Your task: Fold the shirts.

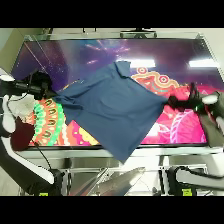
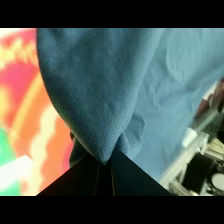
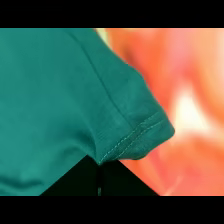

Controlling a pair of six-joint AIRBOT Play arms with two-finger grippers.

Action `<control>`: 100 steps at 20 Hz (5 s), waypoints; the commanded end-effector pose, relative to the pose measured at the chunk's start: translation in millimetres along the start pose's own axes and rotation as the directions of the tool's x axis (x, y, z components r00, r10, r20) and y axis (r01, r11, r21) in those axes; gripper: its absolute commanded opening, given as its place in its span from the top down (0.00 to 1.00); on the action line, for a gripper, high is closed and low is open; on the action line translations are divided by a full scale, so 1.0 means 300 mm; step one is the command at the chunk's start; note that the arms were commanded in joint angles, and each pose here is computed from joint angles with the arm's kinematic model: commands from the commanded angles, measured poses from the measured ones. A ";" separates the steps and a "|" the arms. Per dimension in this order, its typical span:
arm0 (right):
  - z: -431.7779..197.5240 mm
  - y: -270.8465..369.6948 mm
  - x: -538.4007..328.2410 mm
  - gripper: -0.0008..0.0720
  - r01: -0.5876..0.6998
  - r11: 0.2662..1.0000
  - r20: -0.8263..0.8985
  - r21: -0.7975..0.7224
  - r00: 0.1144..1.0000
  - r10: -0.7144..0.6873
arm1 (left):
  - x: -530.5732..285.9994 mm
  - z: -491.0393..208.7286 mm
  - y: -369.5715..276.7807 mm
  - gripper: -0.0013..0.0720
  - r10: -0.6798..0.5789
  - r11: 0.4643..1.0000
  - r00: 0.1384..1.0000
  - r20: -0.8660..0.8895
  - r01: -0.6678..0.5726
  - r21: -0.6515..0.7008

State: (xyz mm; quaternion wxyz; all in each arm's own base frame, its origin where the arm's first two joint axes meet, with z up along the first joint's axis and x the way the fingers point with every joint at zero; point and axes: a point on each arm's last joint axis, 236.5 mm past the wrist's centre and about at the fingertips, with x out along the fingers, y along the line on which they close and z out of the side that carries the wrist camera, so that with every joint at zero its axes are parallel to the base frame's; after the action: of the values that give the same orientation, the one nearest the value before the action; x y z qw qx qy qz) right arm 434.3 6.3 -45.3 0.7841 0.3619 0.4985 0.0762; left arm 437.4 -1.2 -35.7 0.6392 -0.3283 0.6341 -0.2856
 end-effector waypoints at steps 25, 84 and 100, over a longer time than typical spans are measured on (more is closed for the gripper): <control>-0.225 -0.021 -0.137 0.83 -0.047 0.984 -0.215 0.173 0.973 0.084 | 0.150 -0.468 0.103 0.03 0.076 0.973 0.990 -0.116 -0.099 -0.207; 0.092 0.576 -0.545 0.98 -0.286 0.861 0.188 -0.422 0.901 0.391 | -0.369 -0.071 -0.882 0.95 -0.476 0.733 0.837 0.269 0.209 0.647; 0.510 0.207 0.289 0.98 -0.607 0.794 0.279 -0.020 0.759 0.588 | -0.050 0.632 -0.108 0.95 -0.232 0.944 0.813 0.534 0.055 0.327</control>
State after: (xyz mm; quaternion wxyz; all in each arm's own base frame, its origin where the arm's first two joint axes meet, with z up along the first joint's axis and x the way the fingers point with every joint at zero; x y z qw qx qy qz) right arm 587.6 24.9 -35.5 0.7640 0.5222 0.2854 0.2493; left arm 603.9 -11.6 5.8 0.7914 -0.3451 0.3636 -0.3499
